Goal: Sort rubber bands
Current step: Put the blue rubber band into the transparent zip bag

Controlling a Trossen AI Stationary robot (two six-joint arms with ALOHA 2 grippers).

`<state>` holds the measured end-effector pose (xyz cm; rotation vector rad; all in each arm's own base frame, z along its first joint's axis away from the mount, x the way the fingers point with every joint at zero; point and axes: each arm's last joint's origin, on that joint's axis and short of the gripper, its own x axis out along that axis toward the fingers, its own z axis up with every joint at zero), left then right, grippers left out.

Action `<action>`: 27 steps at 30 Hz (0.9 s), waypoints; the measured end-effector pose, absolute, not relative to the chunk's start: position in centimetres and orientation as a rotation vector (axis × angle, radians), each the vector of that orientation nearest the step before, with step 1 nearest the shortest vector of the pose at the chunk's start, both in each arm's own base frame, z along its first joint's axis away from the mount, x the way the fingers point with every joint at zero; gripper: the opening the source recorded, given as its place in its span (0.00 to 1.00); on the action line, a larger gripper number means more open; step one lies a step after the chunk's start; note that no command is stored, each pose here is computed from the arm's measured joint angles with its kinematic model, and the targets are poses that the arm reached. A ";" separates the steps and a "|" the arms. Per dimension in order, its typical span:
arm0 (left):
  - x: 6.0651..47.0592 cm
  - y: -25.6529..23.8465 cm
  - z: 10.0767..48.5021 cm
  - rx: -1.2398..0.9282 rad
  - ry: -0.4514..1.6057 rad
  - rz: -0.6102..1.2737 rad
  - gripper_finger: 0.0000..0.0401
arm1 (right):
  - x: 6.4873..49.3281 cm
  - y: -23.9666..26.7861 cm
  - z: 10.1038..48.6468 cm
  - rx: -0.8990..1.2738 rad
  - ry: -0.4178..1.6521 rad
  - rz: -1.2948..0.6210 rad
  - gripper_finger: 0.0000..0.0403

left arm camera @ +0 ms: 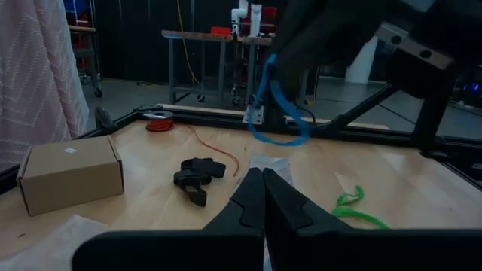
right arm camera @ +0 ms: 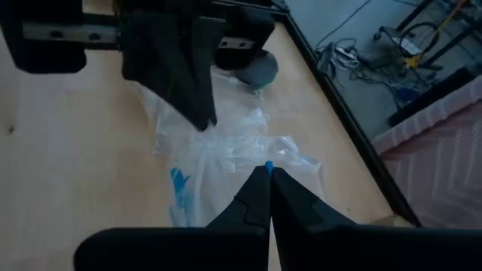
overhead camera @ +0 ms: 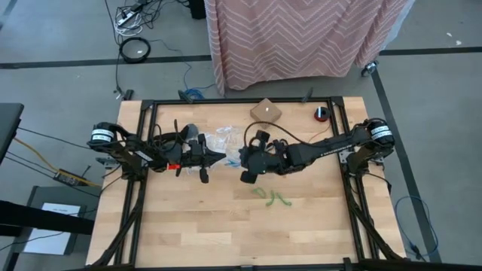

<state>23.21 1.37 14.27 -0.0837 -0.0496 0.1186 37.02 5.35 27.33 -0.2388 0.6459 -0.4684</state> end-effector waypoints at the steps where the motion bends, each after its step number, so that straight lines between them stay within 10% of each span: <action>1: 23.2 1.4 14.3 -0.084 -0.048 0.119 0.00 | 37.1 5.1 27.3 -0.244 0.648 -0.460 0.00; 27: 23.2 1.4 14.3 -0.083 -0.050 0.122 0.00 | 37.9 4.6 24.8 -0.149 0.641 -0.247 0.00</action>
